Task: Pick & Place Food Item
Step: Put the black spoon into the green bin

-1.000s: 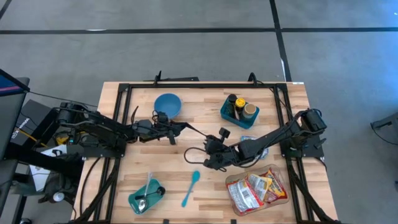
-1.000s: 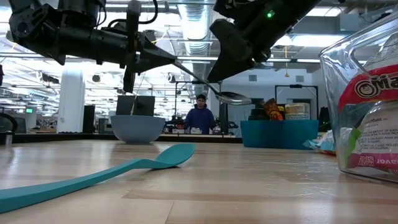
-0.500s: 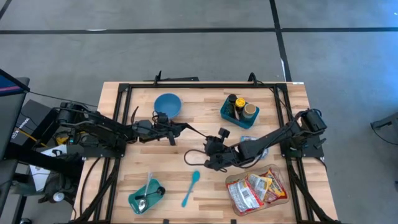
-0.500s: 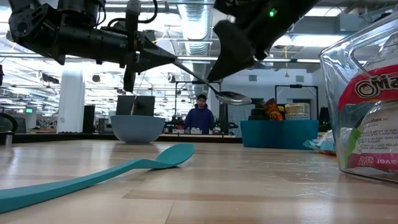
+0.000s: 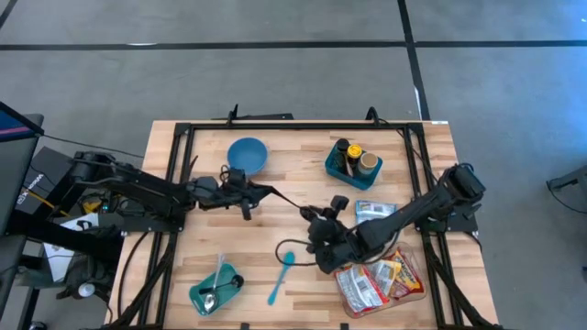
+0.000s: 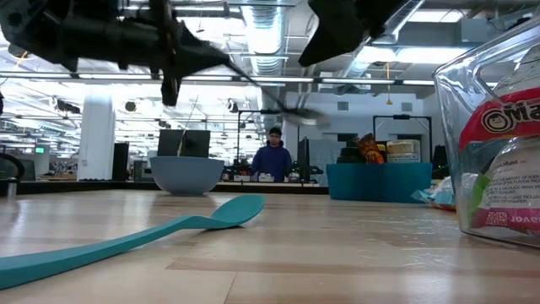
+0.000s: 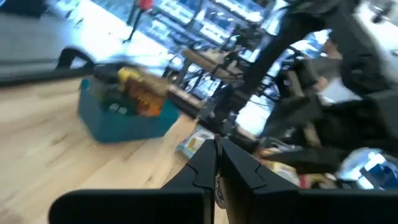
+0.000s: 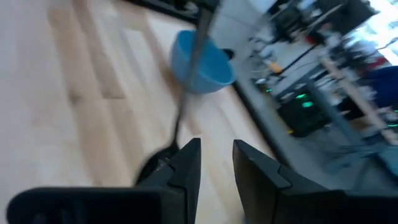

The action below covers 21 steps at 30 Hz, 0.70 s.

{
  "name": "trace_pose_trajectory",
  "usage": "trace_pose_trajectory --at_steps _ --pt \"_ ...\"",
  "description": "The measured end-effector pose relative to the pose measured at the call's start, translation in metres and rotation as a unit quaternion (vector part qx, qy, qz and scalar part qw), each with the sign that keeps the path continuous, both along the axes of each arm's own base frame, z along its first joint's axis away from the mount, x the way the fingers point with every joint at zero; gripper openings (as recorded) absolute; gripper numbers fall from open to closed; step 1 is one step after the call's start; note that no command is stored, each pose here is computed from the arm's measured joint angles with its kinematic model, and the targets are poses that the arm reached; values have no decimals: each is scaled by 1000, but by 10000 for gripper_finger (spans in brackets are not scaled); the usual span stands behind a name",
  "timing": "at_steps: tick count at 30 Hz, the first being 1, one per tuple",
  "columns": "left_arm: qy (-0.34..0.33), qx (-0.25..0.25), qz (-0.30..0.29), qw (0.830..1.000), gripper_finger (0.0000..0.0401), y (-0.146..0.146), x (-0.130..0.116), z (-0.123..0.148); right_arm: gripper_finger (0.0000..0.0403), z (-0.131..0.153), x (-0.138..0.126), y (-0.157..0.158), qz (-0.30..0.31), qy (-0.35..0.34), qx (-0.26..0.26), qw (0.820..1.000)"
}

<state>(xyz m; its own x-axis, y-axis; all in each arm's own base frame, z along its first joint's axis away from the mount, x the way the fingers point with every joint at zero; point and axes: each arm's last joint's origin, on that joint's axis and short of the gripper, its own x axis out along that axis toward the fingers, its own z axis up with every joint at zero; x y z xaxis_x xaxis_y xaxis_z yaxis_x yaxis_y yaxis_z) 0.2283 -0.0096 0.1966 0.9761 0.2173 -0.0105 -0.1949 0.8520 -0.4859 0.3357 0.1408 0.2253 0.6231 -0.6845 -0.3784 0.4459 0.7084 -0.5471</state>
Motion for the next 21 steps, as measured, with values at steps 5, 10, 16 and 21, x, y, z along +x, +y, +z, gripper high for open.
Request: trace_pose_trajectory --at_steps 5,10,16,21 --pt "-6 59 -30 998 3 -12 -11 14 87 0 -11 2 -35 -9 -47 998" --pt "-14 100 -57 993 5 -23 -20 24 87 8 -29 -9 -77 -28 -37 996" --pt "-16 142 -84 986 3 -30 -33 34 87 22 -52 -21 -119 -58 -10 991" --pt "-34 168 -138 976 3 -32 -43 42 87 21 -56 -25 -133 -59 -9 989"
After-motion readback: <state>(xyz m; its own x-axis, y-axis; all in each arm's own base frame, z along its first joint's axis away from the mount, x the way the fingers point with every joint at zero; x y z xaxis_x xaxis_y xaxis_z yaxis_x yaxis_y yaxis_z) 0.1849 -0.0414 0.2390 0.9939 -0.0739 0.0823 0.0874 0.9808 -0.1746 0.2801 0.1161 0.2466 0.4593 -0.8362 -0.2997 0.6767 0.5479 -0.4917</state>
